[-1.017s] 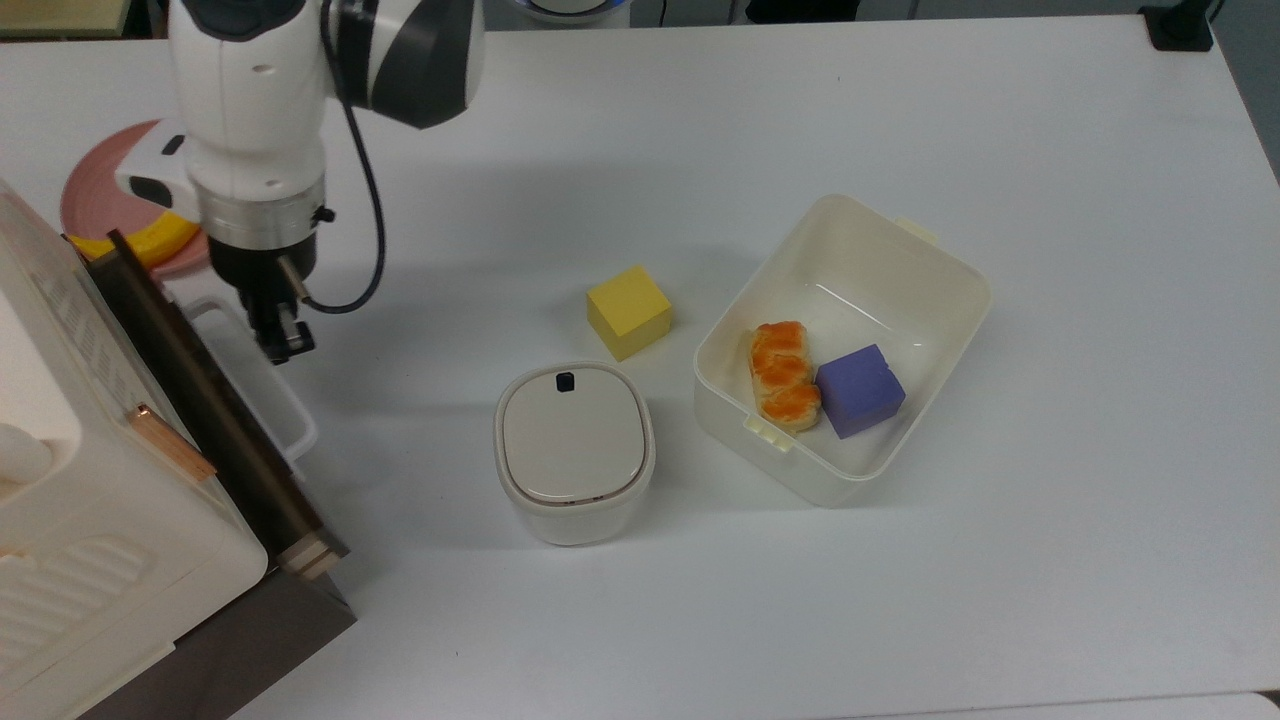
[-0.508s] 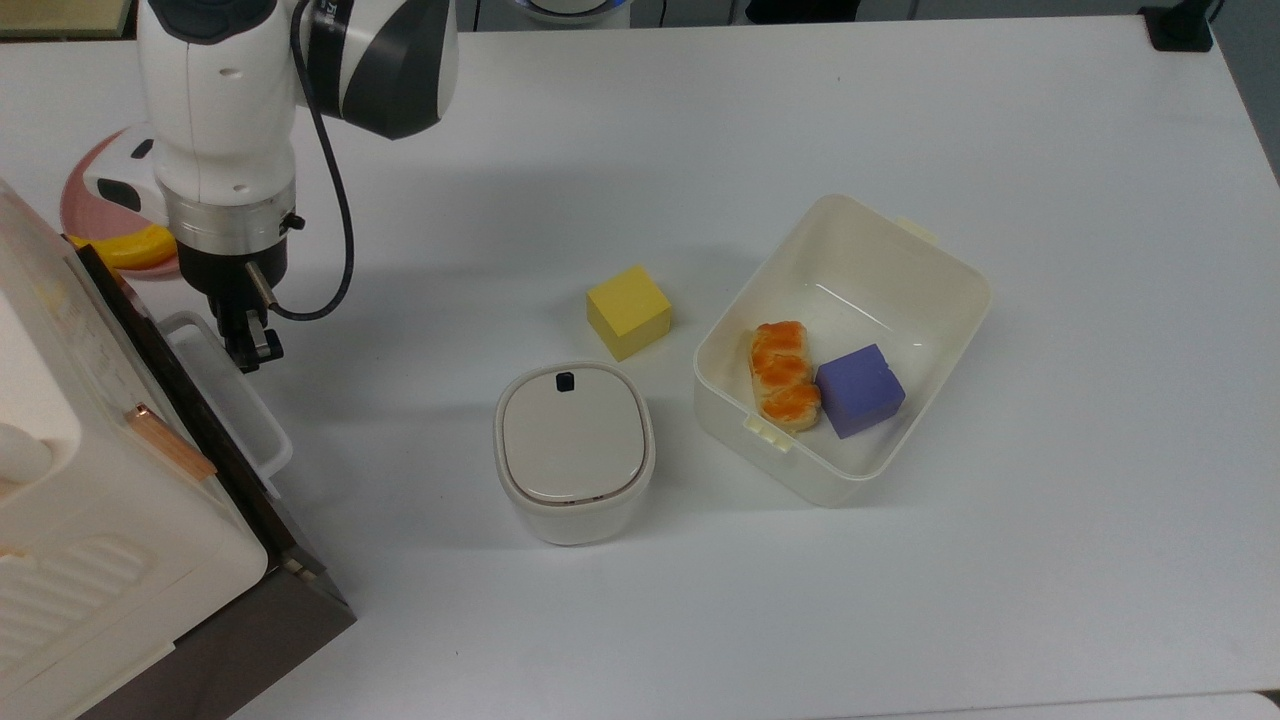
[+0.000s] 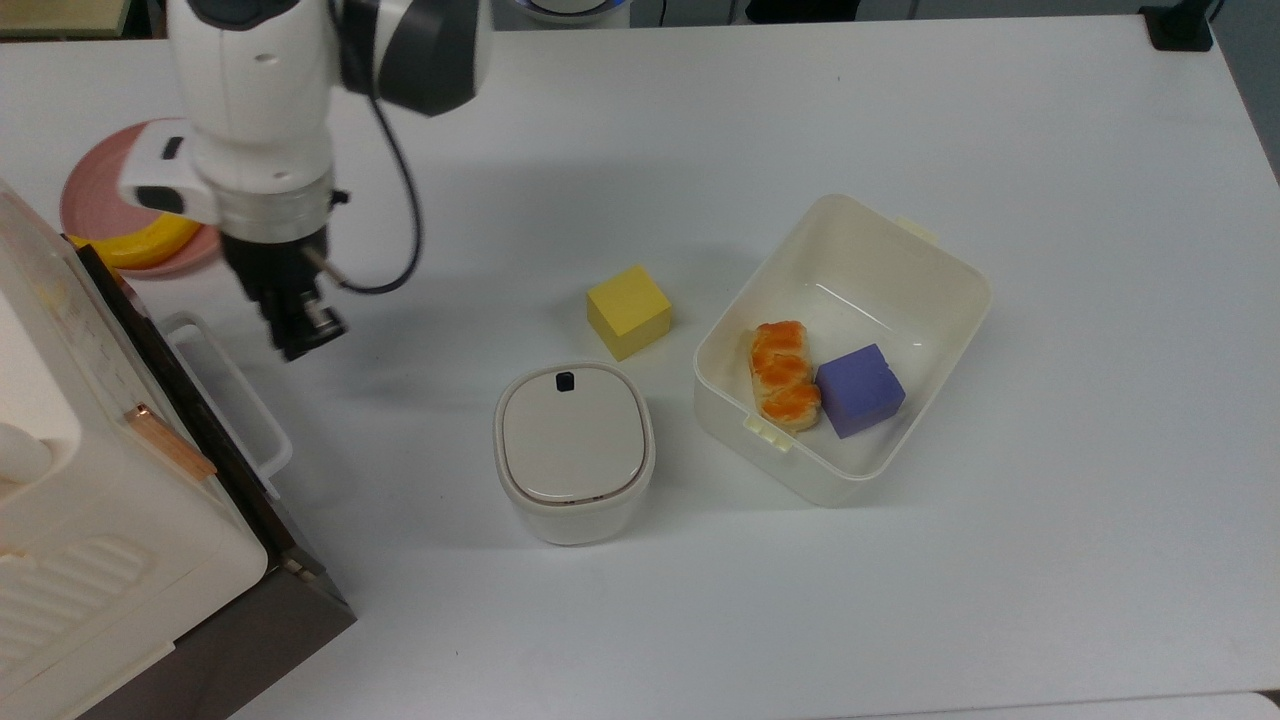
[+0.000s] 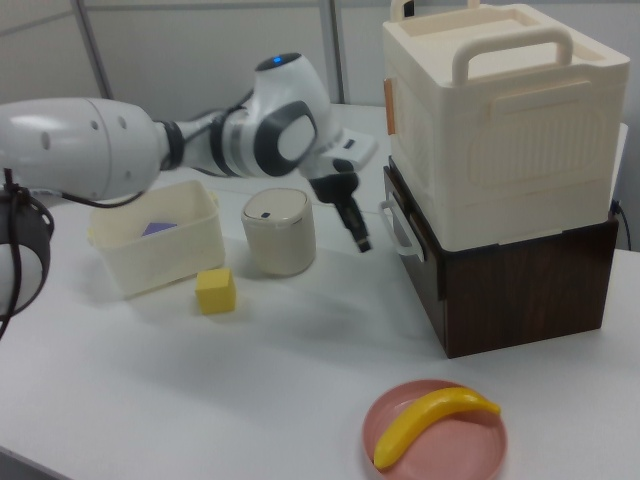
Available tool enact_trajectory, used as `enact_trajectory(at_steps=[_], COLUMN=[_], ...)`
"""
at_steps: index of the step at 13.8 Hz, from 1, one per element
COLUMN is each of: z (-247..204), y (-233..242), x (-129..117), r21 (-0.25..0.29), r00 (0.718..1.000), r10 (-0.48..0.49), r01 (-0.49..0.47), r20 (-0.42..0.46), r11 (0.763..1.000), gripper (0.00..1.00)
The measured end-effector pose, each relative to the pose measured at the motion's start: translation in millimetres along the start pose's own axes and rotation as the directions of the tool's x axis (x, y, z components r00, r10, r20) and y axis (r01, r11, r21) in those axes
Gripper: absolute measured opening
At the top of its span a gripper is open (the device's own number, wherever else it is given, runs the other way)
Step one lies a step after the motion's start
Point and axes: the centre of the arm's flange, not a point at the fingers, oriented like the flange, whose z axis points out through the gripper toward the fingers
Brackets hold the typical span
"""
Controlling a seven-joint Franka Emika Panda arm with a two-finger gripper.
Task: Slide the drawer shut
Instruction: 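Lift the gripper away from the closed drawer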
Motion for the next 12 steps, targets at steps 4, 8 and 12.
enact_trajectory(at_steps=[4,8,12], z=[-50.0,-102.2,-124.7], y=[-28.9,-48.6,-68.3], x=[-51.7,-95.3,-121.5], r21=[0.074,0.153,0.183], r00=[0.922,0.786,0.702], r10=[-0.333,-0.563,-0.673], r01=[0.325,0.542,0.648], r20=[0.196,0.256,0.233], r11=[0.943,0.826,0.739], gripper=[0.2,0.43,0.88])
